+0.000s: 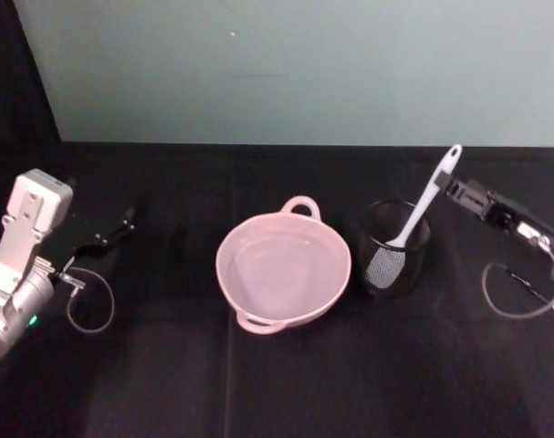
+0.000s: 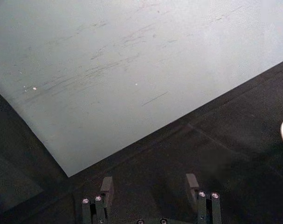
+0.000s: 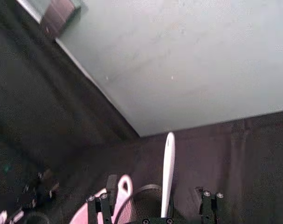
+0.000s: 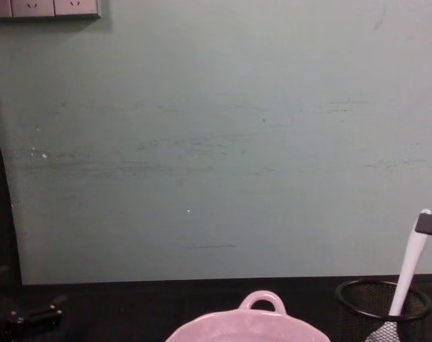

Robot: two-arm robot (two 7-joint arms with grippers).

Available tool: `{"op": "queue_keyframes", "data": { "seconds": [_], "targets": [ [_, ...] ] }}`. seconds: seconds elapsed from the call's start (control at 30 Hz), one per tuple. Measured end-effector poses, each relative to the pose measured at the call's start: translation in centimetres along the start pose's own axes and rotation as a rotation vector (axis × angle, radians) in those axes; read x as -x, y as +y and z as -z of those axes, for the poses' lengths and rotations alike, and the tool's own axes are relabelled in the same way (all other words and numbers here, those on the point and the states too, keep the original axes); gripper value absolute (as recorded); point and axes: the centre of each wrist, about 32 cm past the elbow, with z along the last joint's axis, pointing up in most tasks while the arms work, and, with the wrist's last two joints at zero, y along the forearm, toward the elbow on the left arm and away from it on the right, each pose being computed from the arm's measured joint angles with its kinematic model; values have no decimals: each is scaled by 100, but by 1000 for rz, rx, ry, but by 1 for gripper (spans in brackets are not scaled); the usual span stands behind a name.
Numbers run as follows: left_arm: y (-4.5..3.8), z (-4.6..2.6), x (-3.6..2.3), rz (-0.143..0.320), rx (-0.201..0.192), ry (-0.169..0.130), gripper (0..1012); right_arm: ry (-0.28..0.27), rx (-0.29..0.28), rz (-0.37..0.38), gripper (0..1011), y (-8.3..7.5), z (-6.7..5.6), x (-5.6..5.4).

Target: Use the one hand to pick up the spoon and stir the clear water in the bowl.

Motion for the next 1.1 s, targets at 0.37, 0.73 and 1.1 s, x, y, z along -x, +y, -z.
{"op": "queue_keyframes", "data": {
  "seconds": [0.37, 0.73, 1.1],
  "targets": [
    [0, 0, 0, 0, 0, 0, 1011, -156, 229, 94, 1003, -363, -267, 181],
    [0, 0, 0, 0, 0, 0, 1011, -492, 388, 272, 1003, -81, -214, 171],
    [0, 0, 0, 0, 0, 0, 1011, -812, 243, 342, 1002, 290, 32, 28]
  ]
}}
